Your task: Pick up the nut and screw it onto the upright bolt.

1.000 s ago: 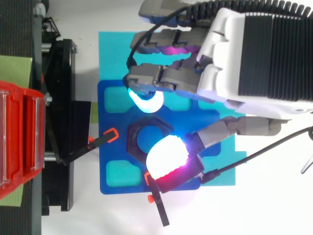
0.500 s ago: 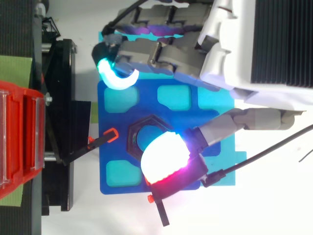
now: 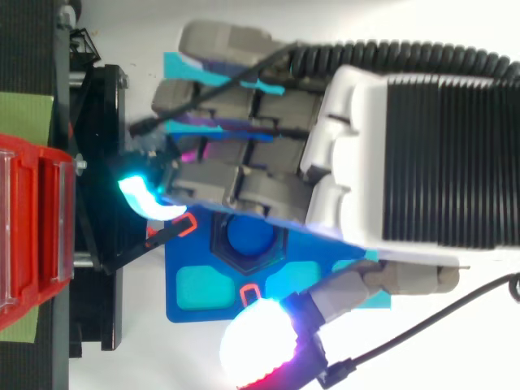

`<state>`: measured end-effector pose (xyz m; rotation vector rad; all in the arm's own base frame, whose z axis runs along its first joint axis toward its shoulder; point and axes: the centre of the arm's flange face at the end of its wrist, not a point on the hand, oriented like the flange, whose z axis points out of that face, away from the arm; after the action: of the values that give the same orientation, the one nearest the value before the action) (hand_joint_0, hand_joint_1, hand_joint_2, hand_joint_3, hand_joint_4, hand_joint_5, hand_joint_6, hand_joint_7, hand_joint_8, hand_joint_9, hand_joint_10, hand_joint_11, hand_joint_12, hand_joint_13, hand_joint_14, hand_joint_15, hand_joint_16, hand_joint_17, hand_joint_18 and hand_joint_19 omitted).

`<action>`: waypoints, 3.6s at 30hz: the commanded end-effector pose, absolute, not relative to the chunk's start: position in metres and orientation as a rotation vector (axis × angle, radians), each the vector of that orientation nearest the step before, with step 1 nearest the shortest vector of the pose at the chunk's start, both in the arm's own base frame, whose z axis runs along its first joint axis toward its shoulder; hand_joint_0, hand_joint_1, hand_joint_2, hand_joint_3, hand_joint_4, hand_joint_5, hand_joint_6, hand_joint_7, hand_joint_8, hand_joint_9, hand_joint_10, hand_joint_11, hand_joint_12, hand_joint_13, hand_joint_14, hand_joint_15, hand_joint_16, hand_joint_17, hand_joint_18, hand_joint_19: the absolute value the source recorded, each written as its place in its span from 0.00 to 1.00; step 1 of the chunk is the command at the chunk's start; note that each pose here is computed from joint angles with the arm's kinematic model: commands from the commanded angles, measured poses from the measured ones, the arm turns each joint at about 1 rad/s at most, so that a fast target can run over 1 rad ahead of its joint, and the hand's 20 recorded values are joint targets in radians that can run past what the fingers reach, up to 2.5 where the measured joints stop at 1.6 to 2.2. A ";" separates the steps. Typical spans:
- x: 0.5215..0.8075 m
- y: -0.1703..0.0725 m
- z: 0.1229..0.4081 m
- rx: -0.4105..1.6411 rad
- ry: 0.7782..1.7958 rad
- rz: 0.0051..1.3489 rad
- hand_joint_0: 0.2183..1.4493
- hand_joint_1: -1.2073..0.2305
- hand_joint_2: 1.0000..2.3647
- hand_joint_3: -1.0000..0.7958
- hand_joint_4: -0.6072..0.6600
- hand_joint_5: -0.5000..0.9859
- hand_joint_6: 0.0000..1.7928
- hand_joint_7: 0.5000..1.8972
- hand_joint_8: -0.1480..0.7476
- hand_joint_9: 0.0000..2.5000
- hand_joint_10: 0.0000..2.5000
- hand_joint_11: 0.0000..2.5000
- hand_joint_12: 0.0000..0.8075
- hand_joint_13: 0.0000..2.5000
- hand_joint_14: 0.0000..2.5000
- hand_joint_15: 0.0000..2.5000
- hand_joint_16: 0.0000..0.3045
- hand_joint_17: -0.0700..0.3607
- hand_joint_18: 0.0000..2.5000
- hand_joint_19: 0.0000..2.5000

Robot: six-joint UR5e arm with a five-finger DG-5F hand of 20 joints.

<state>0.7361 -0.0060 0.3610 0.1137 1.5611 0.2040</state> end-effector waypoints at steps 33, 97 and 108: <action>0.723 -0.011 0.333 0.117 1.660 0.202 0.24 0.74 0.00 0.28 0.68 0.27 0.28 0.32 0.45 0.23 0.00 0.00 0.37 0.16 0.00 0.00 0.10 0.32 0.02 0.00; 0.731 -0.009 0.366 0.072 1.633 0.201 0.23 0.75 0.00 0.28 0.64 0.26 0.28 0.15 0.41 0.19 0.00 0.00 0.40 0.10 0.00 0.00 0.12 0.35 0.00 0.00; 0.726 -0.009 0.350 0.071 1.662 0.204 0.23 0.73 0.00 0.28 0.67 0.27 0.28 0.24 0.43 0.21 0.00 0.00 0.39 0.13 0.00 0.00 0.11 0.34 0.00 0.00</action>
<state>0.7260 -0.0076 0.3516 0.0708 1.6614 0.2030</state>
